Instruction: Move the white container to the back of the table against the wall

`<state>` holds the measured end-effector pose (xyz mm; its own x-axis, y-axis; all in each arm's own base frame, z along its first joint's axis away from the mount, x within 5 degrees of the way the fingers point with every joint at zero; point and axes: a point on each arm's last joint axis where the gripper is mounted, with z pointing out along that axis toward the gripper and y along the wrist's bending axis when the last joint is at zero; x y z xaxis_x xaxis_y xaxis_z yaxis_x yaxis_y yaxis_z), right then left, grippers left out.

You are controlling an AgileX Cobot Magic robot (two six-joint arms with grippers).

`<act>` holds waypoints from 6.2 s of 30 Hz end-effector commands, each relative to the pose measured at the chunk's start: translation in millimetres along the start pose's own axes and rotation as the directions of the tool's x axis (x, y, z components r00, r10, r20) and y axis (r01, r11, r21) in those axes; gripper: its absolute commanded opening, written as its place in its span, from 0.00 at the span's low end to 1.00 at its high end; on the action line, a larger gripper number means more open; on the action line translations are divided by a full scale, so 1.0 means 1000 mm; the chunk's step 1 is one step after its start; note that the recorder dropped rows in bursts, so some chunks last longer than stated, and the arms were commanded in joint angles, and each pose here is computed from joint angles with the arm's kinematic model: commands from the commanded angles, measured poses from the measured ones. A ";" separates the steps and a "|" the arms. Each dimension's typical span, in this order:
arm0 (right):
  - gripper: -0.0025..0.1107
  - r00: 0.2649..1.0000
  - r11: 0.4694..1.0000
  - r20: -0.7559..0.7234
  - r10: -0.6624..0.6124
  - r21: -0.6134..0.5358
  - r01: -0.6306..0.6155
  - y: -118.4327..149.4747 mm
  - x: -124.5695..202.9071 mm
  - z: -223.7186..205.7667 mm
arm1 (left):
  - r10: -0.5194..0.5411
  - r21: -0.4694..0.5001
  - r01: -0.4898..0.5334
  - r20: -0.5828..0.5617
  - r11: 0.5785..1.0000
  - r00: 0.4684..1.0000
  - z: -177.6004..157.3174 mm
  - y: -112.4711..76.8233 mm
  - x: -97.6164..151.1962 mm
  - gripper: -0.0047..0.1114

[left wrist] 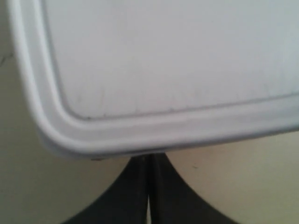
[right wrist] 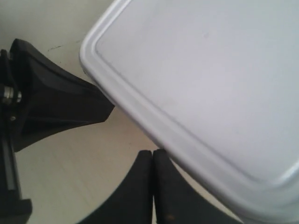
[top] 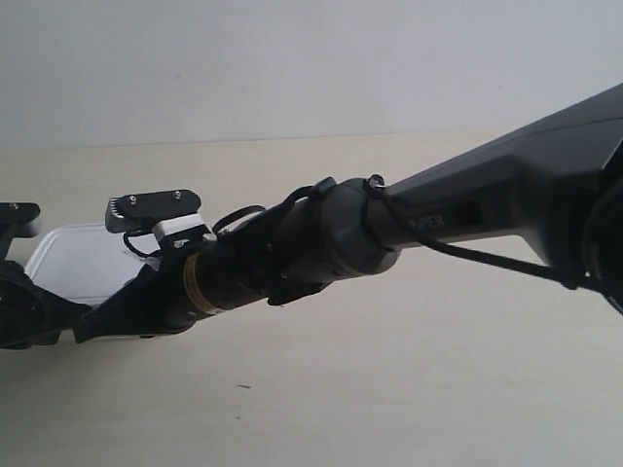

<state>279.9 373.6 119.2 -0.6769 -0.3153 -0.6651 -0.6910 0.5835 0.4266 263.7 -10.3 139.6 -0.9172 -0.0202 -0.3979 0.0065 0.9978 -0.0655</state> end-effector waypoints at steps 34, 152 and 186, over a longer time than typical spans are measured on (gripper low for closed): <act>0.02 0.992 0.997 0.107 0.071 -0.005 -0.071 -0.053 -0.059 0.049 | -0.048 -0.033 0.052 0.115 0.998 0.992 0.052 0.017 -0.069 0.04; 0.02 0.967 0.878 0.253 -0.035 0.470 -0.091 -0.069 -0.043 -0.149 | -0.099 0.039 0.092 0.305 0.995 0.947 0.093 0.003 -0.175 0.04; 0.02 0.944 0.869 0.304 -0.129 0.494 -0.040 -0.033 0.000 -0.246 | -0.124 0.080 0.104 0.314 0.991 0.941 0.124 -0.004 -0.203 0.04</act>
<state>243.8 172.9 251.8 -0.4842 -0.1441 -0.8630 -0.4386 0.8934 0.0969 495.7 -15.9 107.1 -0.7460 -0.1631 -0.6456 -0.0617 0.9823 -0.1769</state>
